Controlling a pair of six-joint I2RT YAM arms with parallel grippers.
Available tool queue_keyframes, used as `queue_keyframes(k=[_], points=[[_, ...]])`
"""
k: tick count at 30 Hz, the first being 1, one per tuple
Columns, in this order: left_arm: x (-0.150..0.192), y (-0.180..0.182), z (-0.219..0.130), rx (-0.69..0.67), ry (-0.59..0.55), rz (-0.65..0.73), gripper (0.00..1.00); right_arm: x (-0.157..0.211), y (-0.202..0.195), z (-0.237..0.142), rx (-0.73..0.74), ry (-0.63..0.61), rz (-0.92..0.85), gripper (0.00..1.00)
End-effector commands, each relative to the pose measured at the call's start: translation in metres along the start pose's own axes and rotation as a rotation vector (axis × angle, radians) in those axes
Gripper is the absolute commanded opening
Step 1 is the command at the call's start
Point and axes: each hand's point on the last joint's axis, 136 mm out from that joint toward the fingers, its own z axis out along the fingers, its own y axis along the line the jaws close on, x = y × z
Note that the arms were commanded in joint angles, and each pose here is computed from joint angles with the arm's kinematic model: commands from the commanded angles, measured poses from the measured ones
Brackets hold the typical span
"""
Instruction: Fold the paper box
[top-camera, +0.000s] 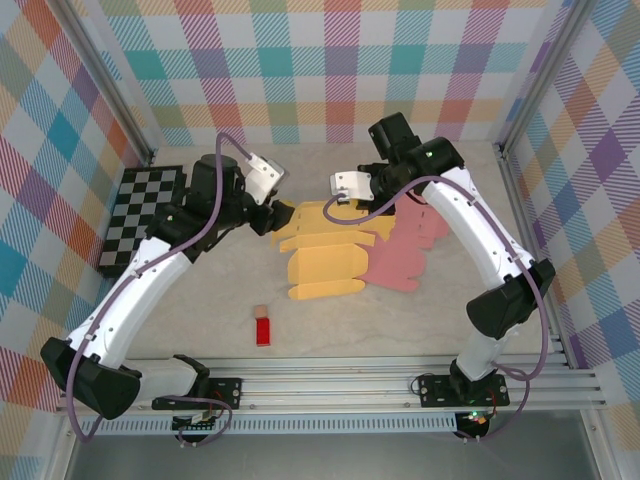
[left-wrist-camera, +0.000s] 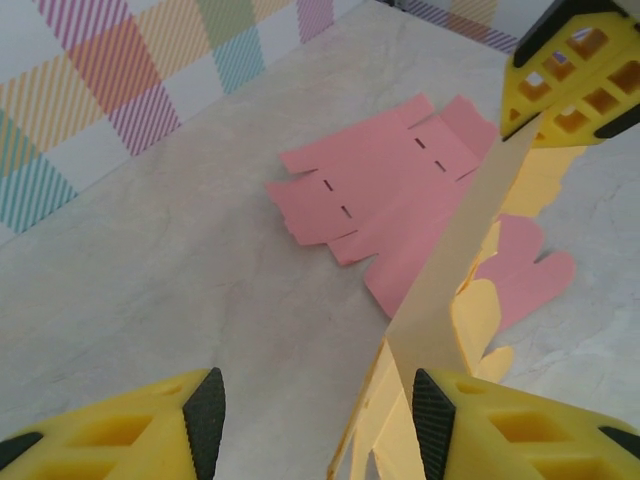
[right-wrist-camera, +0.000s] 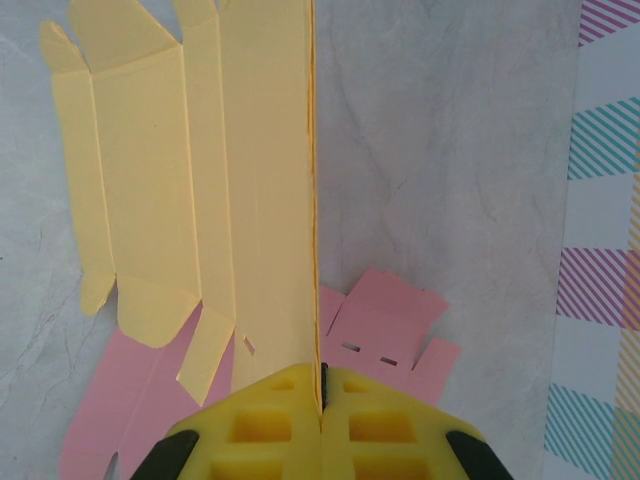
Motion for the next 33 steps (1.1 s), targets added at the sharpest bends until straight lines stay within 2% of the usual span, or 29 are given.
queue_keyframes(k=[1, 21, 26, 33], points=[[-0.014, -0.019, -0.003, 0.092, -0.050, 0.032, 0.54, -0.013, 0.003, -0.013, 0.000, -0.050, -0.026, 0.00], [-0.017, -0.042, 0.024, 0.211, -0.047, 0.001, 0.52, -0.023, 0.015, -0.021, -0.029, -0.107, -0.015, 0.00], [-0.020, -0.048, 0.025, 0.247, -0.060, -0.005, 0.28, -0.027, 0.018, -0.026, -0.032, -0.132, -0.018, 0.00], [-0.025, -0.049, 0.025, 0.257, -0.078, -0.003, 0.15, -0.029, 0.022, -0.026, -0.045, -0.144, -0.018, 0.00]])
